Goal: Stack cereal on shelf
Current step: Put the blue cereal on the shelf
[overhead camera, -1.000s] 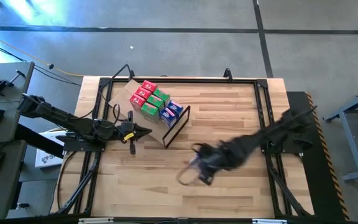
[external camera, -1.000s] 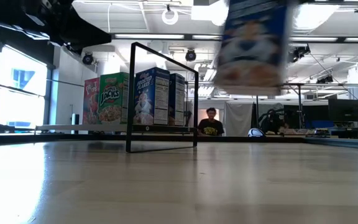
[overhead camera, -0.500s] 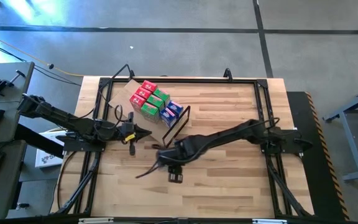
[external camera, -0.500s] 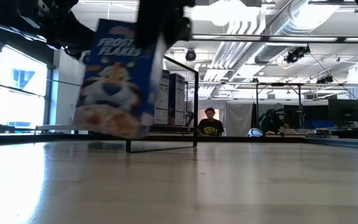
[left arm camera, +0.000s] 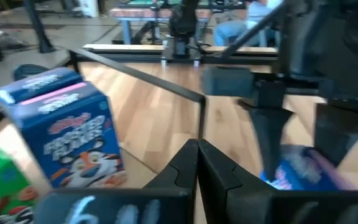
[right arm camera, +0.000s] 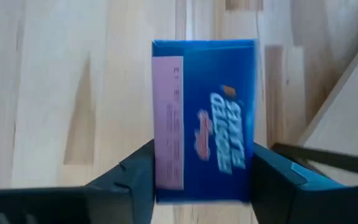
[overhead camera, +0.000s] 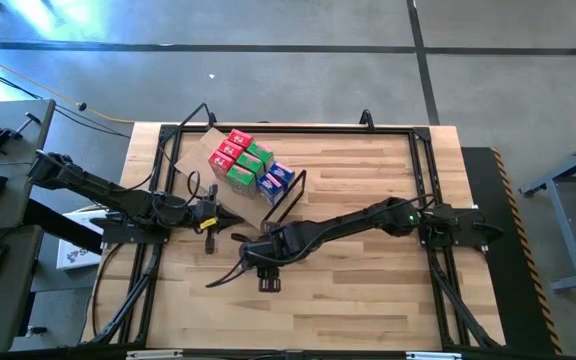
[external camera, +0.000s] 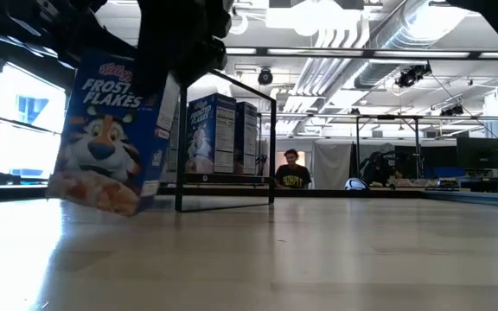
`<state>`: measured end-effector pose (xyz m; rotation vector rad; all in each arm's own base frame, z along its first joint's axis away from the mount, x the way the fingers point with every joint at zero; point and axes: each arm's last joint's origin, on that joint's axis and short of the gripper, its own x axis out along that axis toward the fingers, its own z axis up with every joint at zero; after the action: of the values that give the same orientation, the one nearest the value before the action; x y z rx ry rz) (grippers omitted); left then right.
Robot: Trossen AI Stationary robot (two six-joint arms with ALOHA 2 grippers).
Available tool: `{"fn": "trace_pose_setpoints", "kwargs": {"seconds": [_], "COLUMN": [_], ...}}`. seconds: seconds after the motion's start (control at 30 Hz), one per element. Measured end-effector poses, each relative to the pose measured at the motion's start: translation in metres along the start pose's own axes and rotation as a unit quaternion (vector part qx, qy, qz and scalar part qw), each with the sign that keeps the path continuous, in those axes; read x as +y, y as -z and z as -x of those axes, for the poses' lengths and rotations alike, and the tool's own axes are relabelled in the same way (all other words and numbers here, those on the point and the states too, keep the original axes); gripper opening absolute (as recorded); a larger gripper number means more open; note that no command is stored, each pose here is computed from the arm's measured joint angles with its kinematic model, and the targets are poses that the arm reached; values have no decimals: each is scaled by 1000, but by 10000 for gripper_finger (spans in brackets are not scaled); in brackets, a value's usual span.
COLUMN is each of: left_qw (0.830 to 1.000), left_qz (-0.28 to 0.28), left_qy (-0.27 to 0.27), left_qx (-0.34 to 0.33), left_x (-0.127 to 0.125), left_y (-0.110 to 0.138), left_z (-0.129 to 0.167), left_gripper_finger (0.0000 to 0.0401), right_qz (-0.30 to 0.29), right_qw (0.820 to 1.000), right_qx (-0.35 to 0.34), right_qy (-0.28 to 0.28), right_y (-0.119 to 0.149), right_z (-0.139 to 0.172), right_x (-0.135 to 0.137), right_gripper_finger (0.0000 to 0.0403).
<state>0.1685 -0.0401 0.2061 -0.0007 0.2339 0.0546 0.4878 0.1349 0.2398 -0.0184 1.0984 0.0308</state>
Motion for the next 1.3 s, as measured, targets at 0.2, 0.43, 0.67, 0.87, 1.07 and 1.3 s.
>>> {"fn": "trace_pose_setpoints", "kwargs": {"seconds": [0.2, 0.43, 0.67, 0.87, 1.07, 1.3], "left_qw": [1000, 1000, 993, 989, 972, 950], "left_qz": [-2, -1, -3, -38, -55, -65], "left_qy": [16, 31, 116, 118, 129, 113], "left_qx": [3, -1, 2, 85, 187, 284], "left_x": [-2, -4, -14, -32, -59, -86], "left_y": [1, 0, -15, -33, -45, -57], "left_z": [0, 0, 1, 0, -13, -39], "left_gripper_finger": [24, 44, 4, 37, 126, 221], "right_qz": [6, 14, 85, 80, 26, -3], "right_qw": [1000, 1000, 993, 993, 981, 948], "right_qx": [-26, -27, -17, -38, -185, -318], "right_qy": [2, -3, 85, 80, 45, 2], "right_y": [-5, -3, 27, 62, 105, 150], "right_z": [0, 37, 75, 33, 43, 58], "right_x": [1, 7, 52, 65, 48, 34], "right_gripper_finger": [242, 226, 94, 15, 15, 3]}}
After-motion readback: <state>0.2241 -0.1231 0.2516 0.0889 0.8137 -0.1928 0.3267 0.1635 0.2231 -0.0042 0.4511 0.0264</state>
